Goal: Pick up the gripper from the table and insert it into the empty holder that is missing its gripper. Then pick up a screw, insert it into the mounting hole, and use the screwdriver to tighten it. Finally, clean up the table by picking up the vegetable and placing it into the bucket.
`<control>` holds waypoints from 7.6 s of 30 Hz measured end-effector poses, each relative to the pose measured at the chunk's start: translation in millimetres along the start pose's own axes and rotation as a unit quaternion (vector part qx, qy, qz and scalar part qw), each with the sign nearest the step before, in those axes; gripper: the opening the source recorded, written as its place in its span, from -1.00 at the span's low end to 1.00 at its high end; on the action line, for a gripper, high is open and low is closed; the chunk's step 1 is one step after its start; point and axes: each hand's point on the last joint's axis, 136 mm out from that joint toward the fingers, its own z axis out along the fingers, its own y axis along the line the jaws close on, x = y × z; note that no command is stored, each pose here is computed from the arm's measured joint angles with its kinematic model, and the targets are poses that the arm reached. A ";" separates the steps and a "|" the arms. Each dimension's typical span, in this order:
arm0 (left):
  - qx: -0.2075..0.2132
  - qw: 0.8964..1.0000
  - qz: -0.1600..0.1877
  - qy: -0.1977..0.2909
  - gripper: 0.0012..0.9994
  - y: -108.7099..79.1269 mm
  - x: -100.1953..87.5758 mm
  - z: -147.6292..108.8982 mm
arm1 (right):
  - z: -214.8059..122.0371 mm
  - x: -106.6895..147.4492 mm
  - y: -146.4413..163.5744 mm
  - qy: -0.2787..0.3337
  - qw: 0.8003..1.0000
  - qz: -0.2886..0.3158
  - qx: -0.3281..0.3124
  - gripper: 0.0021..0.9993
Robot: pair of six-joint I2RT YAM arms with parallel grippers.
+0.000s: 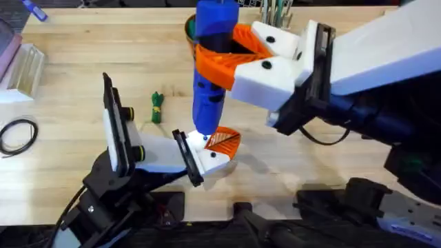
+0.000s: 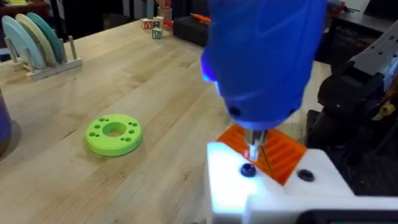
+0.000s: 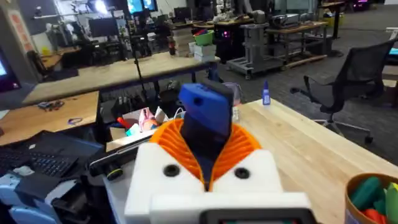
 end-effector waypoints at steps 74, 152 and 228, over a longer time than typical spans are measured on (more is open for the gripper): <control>0.000 1.000 0.000 0.001 -0.97 0.1 0.3 0.1 | 7.7 10.1 -2.7 0.012 1.000 -0.009 -0.001 -0.96; 0.000 1.000 0.000 0.001 -0.97 0.1 0.2 0.0 | 4.0 9.4 -1.0 0.015 1.000 0.006 -0.003 -0.96; 0.000 1.000 0.000 0.000 -0.97 0.1 0.1 0.0 | -122.5 275.0 -306.9 0.581 0.656 -0.460 0.144 -0.24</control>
